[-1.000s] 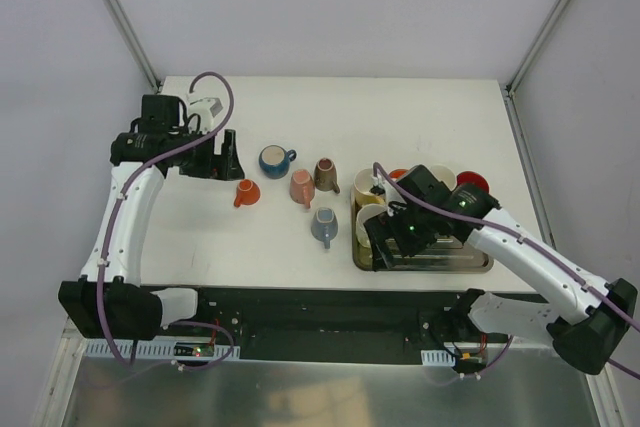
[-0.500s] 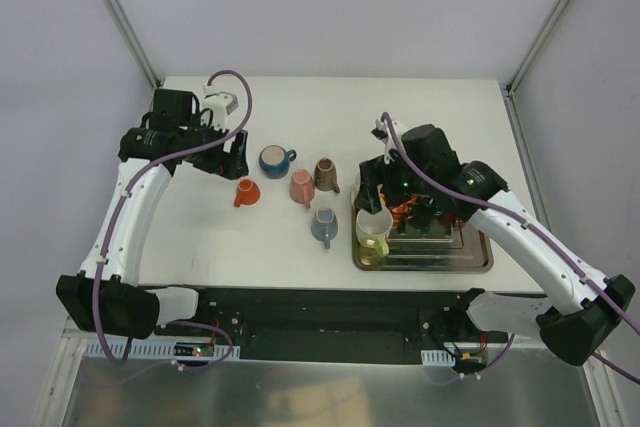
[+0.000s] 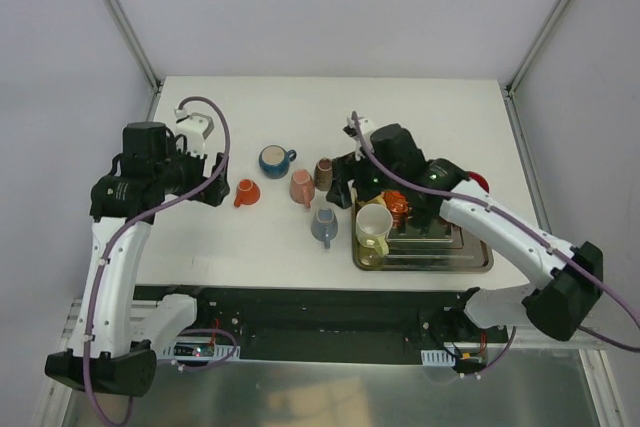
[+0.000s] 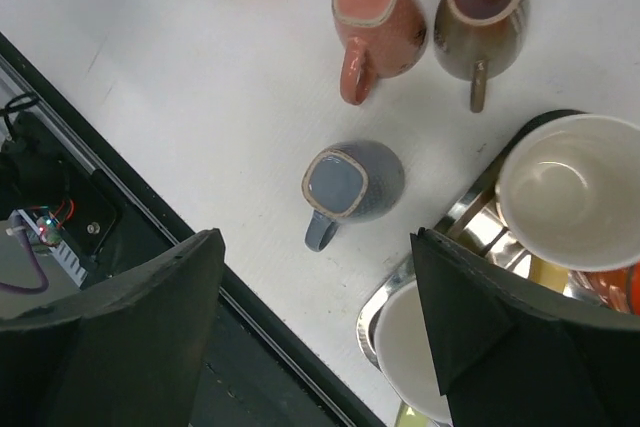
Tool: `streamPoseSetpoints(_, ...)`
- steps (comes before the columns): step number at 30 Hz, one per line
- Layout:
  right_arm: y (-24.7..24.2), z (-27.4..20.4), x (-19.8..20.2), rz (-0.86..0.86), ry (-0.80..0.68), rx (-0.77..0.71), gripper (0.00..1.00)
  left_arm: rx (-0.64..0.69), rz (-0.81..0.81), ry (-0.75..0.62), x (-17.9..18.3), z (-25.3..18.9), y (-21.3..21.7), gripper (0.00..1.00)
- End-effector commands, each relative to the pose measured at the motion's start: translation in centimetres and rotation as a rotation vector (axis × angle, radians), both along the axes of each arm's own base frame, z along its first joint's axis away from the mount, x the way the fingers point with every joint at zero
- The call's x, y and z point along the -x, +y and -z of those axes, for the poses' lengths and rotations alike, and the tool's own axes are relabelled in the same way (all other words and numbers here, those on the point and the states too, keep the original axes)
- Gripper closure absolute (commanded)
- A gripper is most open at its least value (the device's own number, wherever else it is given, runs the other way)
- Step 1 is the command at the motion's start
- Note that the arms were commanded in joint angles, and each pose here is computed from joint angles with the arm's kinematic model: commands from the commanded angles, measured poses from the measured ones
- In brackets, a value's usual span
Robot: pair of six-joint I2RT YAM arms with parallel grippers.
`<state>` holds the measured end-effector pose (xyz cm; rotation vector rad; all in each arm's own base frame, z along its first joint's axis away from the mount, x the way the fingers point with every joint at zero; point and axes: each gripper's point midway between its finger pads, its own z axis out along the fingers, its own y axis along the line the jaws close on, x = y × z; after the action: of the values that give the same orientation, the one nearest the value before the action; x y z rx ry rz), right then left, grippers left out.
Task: Turn the mug right side up
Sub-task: Place the cup on the tray, then pick up the cup at the center of the board.
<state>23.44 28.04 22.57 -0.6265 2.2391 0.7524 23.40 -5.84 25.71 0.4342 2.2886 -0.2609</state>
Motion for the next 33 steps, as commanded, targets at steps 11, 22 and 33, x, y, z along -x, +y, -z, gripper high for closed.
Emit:
streamPoseSetpoints(11, 5.3, 5.9, -3.6, 0.188, -0.013, 0.216, 0.08, 0.230, -0.283, -0.042, 3.5, -1.1, 2.4, 0.04)
streamPoseSetpoints(22, 4.1, 12.3, -2.9, 0.220, 0.051, 0.341, 0.15, 0.251, -0.285, -0.084, 4.2, -2.0, 2.4, 0.05)
streamPoseSetpoints(33, 5.6, 14.7, -0.6, 0.146, 0.125, 0.335, 0.29, 0.241, -0.235, -0.087, 4.3, -1.6, 2.0, 0.08)
